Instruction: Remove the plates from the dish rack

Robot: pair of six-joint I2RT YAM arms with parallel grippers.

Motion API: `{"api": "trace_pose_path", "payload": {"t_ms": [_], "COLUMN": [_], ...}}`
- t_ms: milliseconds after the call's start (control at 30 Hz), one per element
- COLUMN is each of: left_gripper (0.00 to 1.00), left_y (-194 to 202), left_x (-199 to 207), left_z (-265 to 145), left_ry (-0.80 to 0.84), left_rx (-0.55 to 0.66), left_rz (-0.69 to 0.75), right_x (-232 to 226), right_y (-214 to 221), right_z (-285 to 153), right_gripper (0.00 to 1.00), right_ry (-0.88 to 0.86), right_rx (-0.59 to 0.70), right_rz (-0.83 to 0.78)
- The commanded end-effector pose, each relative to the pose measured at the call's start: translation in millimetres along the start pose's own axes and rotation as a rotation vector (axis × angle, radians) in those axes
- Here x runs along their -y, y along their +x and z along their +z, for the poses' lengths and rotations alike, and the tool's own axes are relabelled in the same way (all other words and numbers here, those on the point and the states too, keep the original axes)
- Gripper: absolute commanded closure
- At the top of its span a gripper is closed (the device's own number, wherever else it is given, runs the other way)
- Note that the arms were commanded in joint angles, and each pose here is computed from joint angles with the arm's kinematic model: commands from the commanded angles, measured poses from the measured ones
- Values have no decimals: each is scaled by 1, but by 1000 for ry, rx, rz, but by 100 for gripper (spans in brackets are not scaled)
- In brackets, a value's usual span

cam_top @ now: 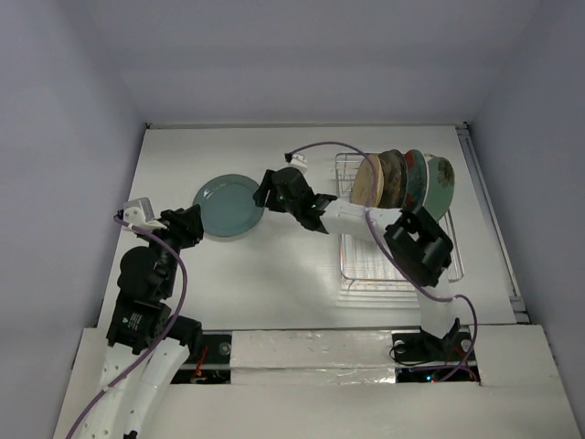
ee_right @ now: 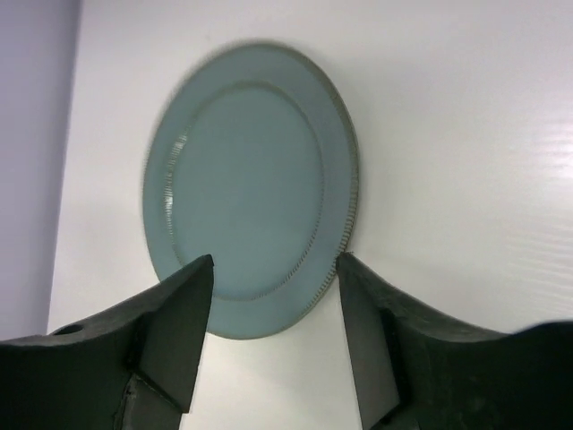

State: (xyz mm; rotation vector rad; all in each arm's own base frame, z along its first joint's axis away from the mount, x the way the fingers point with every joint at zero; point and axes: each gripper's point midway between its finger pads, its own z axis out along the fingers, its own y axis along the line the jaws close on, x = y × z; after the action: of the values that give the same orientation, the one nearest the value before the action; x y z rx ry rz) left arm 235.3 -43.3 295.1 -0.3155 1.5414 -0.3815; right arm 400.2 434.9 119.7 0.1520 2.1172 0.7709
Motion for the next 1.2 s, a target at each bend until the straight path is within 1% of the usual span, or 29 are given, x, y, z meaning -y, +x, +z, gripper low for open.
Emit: {"api": "trace_pose_path", "payload": {"t_ms": [0, 33, 67, 100, 133, 167, 200, 267, 300, 367, 400, 433, 467, 500, 600, 633, 733, 800, 867, 933, 967, 1000, 1067, 1167], "left_gripper": [60, 60, 60, 60, 60, 60, 60, 60, 60, 60, 60, 60, 60, 60, 60, 60, 60, 60, 60, 60, 60, 60, 60, 60], "left_y": [-3, -3, -3, -2, -2, -3, -2, -2, -3, -3, -2, -2, -2, -3, -2, -2, -1, -2, -2, -2, -3, -3, -4, -4], "left_x": [4, 4, 5, 4, 4, 4, 4, 4, 4, 4, 4, 4, 4, 4, 4, 4, 4, 4, 4, 4, 4, 4, 4, 5], "left_z": [2, 2, 2, 3, 2, 2, 2, 2, 2, 3, 3, 3, 3, 3, 3, 3, 3, 3, 3, 3, 2, 2, 2, 1], "left_ry": [15, 16, 16, 14, 14, 16, 15, 15, 16, 16, 15, 15, 15, 16, 15, 14, 14, 15, 15, 15, 16, 17, 18, 19], "left_rx": [12, 13, 13, 11, 11, 13, 12, 12, 13, 13, 12, 12, 12, 13, 12, 11, 9, 12, 12, 12, 15, 16, 17, 20], "left_rz": [-8, -7, -9, -6, -6, -7, -7, -8, -7, -7, -8, -7, -7, -9, -8, -6, -6, -7, -7, -7, -7, -8, -8, -11], "right_x": [-33, -34, -30, -19, -5, 9, 26, 55, 72, 100, 117, 127, 134, 149, 164, 167, 171, 181, 189, 198, 199, 199, 198, 195], "right_y": [-73, -89, -97, -101, -123, -132, -132, -150, -149, -160, -164, -167, -170, -172, -175, -173, -173, -165, -169, -172, -173, -175, -180, -191], "right_z": [-49, -71, -83, -95, -118, -128, -140, -172, -182, -204, -219, -227, -233, -237, -242, -237, -226, -215, -207, -204, -205, -201, -200, -204], "right_gripper": [45, 58, 72, 95, 100, 100, 100, 100, 100, 100, 98, 92, 85, 66, 46, 46, 45, 47, 49, 56, 56, 62, 67, 82], "right_ry": [-63, -61, -41, 2, 57, 100, 154, 240, 301, 411, 463, 497, 519, 558, 585, 587, 584, 639, 719, 790, 797, 808, 825, 860], "right_rx": [176, 212, 231, 233, 292, 308, 292, 341, 331, 364, 362, 370, 372, 370, 352, 333, 301, 252, 248, 221, 225, 217, 219, 231], "right_rz": [-64, -81, -133, -161, -179, -188, -215, -229, -250, -260, -265, -266, -274, -272, -276, -283, -299, -328, -350, -384, -384, -396, -413, -429]}}
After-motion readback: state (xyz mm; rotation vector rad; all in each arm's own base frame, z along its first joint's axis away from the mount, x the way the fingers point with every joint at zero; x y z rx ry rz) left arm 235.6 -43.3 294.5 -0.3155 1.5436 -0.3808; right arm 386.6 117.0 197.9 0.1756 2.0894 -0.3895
